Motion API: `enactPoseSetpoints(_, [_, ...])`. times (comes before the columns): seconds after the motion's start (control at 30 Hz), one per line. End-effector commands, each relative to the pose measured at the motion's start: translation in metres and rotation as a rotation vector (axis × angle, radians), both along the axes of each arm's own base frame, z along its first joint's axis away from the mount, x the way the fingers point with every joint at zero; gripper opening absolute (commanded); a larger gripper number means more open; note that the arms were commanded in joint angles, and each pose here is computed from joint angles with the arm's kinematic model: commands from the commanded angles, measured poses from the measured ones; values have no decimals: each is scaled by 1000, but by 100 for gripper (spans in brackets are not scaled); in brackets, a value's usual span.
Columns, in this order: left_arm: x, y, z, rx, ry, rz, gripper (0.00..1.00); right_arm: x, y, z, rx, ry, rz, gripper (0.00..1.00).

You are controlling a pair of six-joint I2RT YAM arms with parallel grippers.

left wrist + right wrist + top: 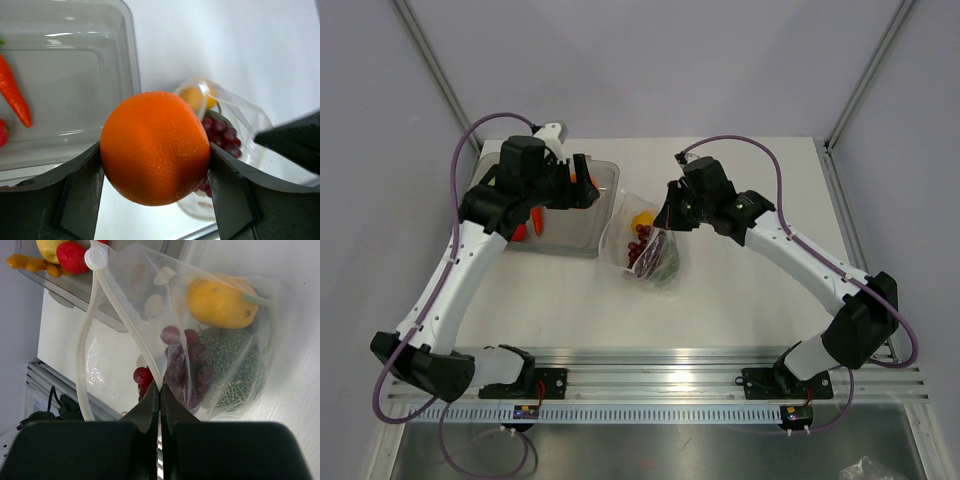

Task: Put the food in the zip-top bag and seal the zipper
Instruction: Place the fake fruit in the zipper food storage bag.

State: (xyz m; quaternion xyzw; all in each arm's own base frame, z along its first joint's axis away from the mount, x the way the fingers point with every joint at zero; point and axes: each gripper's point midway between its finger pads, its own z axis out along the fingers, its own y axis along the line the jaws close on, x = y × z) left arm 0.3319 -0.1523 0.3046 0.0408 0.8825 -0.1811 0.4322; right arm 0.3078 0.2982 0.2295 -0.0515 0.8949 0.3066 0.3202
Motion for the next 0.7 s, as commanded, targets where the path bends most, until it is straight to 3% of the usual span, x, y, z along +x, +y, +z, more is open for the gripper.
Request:
enactPoseSetpoints(0.0, [-32,-18,12,-57,-15,-110,33,-1,7,30,71,-63,10,0])
enactPoseSetpoints(0.13, [-61,-41,14,-109,9,-229,33,-2,6,33,79,-65,4,0])
enactPoseSetpoints(0.33, [-75,-67,-3,-161,68,-325,36,-5,3,36,87,-72,-4,0])
enactPoseSetpoints(0.67, [-38,-98,-28,-98,65,-223,36,-10,-4,42,90,-82,-18,0])
